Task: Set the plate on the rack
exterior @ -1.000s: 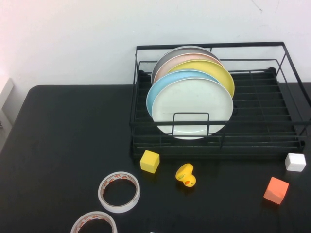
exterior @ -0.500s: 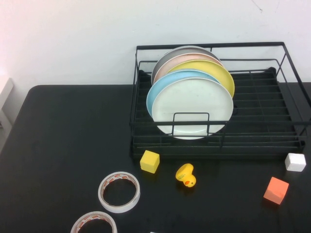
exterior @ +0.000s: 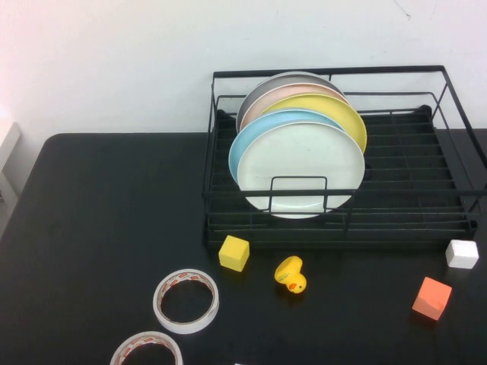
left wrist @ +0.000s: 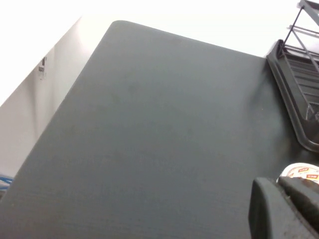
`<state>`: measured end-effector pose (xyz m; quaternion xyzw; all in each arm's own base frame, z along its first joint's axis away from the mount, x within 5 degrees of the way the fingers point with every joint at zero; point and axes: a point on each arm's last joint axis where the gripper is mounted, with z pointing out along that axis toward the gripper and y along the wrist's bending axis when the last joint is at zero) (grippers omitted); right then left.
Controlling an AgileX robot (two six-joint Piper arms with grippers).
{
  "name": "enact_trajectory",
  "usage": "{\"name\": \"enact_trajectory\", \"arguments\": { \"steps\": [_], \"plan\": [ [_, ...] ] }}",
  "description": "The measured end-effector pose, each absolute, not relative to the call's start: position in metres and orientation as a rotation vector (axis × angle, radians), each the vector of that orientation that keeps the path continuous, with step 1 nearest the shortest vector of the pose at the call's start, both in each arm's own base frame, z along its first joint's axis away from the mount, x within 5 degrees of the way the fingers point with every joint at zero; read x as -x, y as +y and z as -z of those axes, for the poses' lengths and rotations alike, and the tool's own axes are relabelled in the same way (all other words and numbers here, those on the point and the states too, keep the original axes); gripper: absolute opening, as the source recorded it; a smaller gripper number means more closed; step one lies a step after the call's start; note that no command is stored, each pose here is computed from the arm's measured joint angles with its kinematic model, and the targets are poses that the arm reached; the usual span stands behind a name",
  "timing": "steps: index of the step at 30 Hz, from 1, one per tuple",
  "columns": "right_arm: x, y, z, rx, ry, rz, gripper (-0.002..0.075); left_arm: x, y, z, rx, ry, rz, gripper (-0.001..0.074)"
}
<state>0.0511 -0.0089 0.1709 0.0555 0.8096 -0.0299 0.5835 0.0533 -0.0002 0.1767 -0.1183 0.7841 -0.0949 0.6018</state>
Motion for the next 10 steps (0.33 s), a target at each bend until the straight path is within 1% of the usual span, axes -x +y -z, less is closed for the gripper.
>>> {"name": "enact_trajectory", "arguments": {
  "steps": [10],
  "plan": [
    [-0.0510, -0.0089, -0.1708, -0.130, 1.891, 0.070, -0.0002, -0.0533, -0.0001, -0.1764, 0.268, 1.820, 0.211, -0.0001]
  ]
}}
